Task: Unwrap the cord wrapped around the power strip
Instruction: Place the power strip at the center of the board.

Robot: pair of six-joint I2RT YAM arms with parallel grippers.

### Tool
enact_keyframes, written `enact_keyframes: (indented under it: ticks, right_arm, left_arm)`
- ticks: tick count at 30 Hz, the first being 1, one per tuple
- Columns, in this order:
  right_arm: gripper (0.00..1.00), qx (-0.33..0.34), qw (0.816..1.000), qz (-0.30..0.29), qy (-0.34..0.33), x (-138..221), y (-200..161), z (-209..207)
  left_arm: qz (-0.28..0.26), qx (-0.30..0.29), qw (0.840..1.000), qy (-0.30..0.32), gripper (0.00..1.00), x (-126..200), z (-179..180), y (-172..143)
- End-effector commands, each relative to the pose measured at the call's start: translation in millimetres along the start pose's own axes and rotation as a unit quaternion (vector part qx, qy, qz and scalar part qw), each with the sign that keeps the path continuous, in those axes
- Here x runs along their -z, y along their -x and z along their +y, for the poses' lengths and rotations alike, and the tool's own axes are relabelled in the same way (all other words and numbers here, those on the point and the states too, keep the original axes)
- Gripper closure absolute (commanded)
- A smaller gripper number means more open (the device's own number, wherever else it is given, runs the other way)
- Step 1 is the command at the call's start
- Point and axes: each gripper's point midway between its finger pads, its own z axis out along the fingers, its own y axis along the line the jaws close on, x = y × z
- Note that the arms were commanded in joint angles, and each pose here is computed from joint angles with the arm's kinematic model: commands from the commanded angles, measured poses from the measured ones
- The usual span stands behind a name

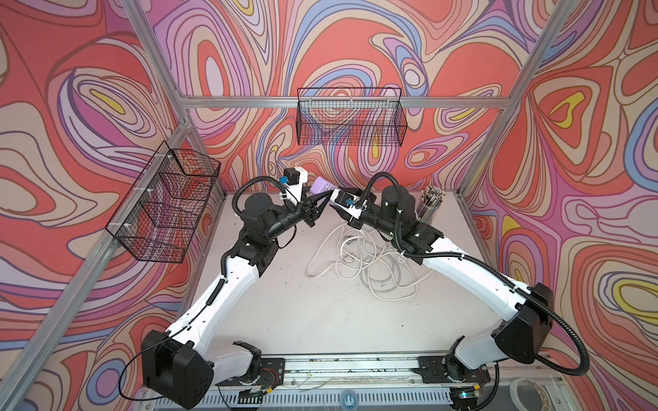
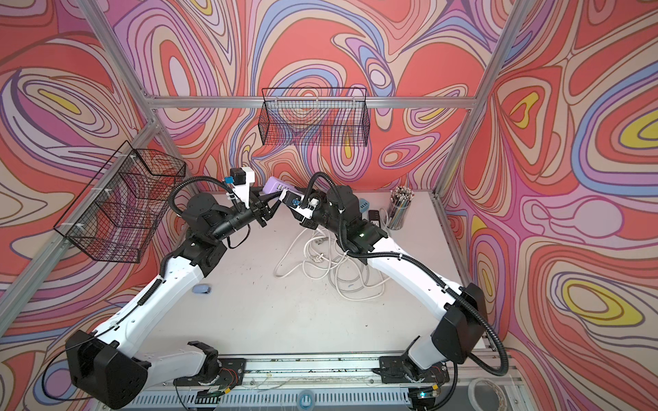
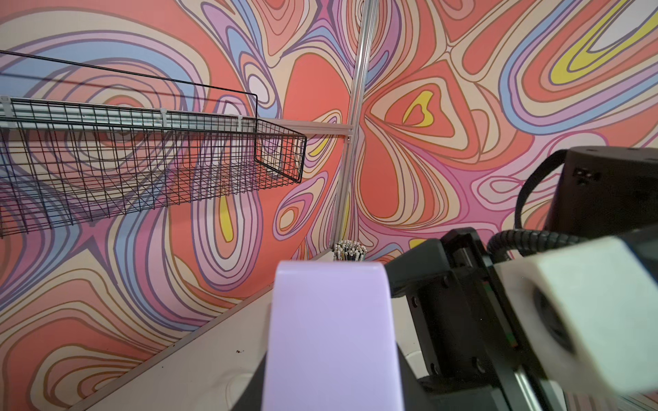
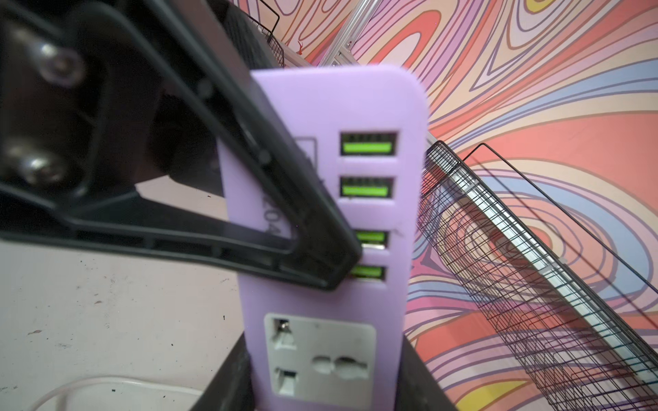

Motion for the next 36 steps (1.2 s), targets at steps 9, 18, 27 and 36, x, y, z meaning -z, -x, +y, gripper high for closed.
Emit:
enact_keyframes:
  ticks: [9,18,27,36]
  right_arm:
    - [0.96,-0.067,0.998,0.018,-0.006,7,-11,-7]
    - [0.97,-0.213,0.971,0.095,-0.059,44,-76,-39]
    - [0.98,-0.402,0.862,0.227,-0.210,146,-202,-87]
    - [0.99,-0.512,0.732,0.282,-0.350,231,-291,-96]
  left_arm:
    - [-0.068,-0.099,0.990,0.070,0.00,29,2,43]
    - [-0.083,-0.136,0.977,0.143,0.00,46,20,49]
    - [-0.086,-0.135,0.973,0.164,0.00,51,30,50]
    - [-0.089,-0.134,0.972,0.173,0.00,54,36,50]
